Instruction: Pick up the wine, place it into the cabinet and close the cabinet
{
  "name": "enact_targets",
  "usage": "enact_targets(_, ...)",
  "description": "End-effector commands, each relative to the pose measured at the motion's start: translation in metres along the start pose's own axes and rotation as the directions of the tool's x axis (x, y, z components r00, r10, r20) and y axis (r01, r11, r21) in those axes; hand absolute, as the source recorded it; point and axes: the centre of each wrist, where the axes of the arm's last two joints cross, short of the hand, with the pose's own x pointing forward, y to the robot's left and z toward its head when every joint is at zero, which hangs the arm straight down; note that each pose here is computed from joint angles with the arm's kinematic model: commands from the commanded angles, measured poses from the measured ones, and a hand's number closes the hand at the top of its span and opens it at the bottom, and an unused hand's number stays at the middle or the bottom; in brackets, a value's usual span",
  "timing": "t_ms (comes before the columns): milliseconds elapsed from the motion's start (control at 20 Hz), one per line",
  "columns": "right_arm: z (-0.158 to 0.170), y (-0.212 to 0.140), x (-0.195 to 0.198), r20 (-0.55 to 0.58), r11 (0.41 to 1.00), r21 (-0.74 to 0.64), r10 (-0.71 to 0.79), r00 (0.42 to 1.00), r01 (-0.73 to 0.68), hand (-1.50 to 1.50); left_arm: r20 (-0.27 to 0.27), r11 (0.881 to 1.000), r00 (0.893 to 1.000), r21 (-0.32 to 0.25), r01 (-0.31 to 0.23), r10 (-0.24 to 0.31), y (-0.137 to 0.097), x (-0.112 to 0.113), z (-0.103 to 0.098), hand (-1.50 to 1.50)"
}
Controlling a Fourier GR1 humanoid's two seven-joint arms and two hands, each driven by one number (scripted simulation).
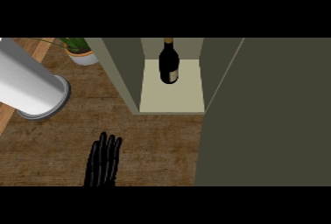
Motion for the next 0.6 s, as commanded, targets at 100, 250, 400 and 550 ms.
enact_targets(100,0.035,0.013,0.027,0.038,0.993,0.115,-0.031,0.999,0.026,1.5,0.006,1.0,1.0,-0.027,0.004,-0.004,0.034,0.026,-0.001,-1.5)
enact_targets(250,0.035,0.02,0.007,-0.027,0.977,0.154,-0.143,0.989,0.145,1.5,-0.004,1.0,1.0,-0.027,-0.009,0.009,0.033,0.036,0.01,-1.5)
enact_targets(400,0.024,0.031,0.01,-0.07,0.956,0.205,-0.201,0.977,0.211,1.5,0.01,1.0,1.0,0.019,0.01,-0.01,0.056,0.033,-0.004,-1.5)
enact_targets(550,0.034,0.035,0.014,-0.085,0.952,0.207,-0.214,0.973,0.227,1.5,0.027,1.0,0.999,0.011,0.02,-0.02,0.06,0.051,0.005,-1.5)
